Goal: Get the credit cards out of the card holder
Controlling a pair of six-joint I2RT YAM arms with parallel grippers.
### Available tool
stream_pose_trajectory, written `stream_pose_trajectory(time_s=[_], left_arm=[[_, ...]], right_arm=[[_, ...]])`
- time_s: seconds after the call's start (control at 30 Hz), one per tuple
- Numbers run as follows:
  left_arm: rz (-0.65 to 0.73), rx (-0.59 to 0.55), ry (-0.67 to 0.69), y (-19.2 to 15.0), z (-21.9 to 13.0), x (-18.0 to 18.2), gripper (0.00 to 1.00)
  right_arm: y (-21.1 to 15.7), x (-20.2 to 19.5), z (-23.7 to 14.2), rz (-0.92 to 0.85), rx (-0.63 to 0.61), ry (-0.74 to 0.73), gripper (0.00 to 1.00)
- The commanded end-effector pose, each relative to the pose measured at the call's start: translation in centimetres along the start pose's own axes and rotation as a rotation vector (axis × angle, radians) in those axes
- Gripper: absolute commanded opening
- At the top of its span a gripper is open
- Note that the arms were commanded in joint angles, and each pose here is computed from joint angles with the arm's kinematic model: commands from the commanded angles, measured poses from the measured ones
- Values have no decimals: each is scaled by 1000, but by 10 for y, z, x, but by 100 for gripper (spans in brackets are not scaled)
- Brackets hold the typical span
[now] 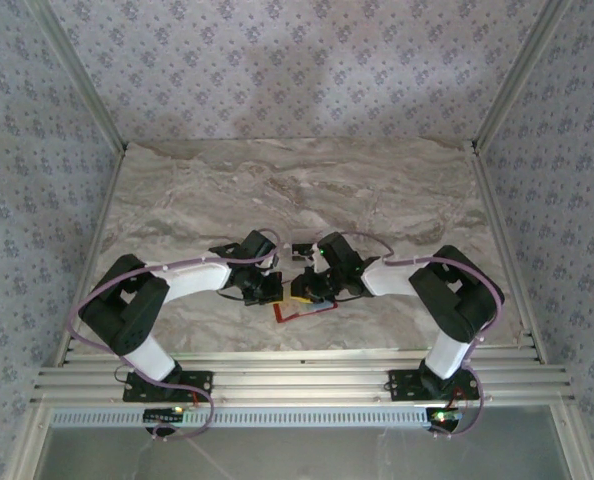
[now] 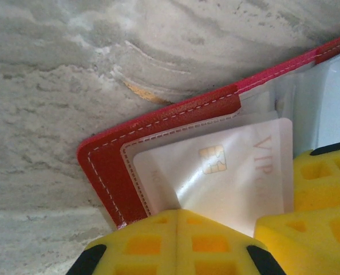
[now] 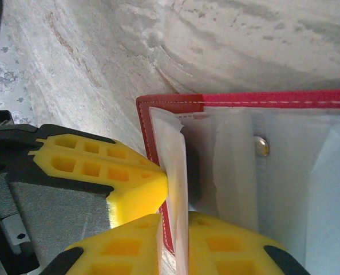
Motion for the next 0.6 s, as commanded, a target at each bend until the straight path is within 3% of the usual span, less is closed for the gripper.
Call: stream_pose_trajectory(time_s=[0.0, 0.33, 0.57], left_arm=[[-7, 36, 96, -6, 9, 14, 3], [-4, 28, 100, -5, 6, 13, 5], [0, 28, 97, -4, 4, 11, 6]], right_arm=[[1, 9, -6, -8, 0, 88, 19], [2, 5, -15, 8, -26, 142, 18], [1, 1, -15, 14, -25, 137, 10]])
Point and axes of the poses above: each hand's point on the last joint's axis, 136 mm out from that joint toward the fingers, its own z axis out along the fingers, its own x axis along the line the jaws close on, y = z × x, the point moved 8 cm from there along -z, back along the fingers, and after that the axes turned 4 degrees about z, right-handed, at the moved point
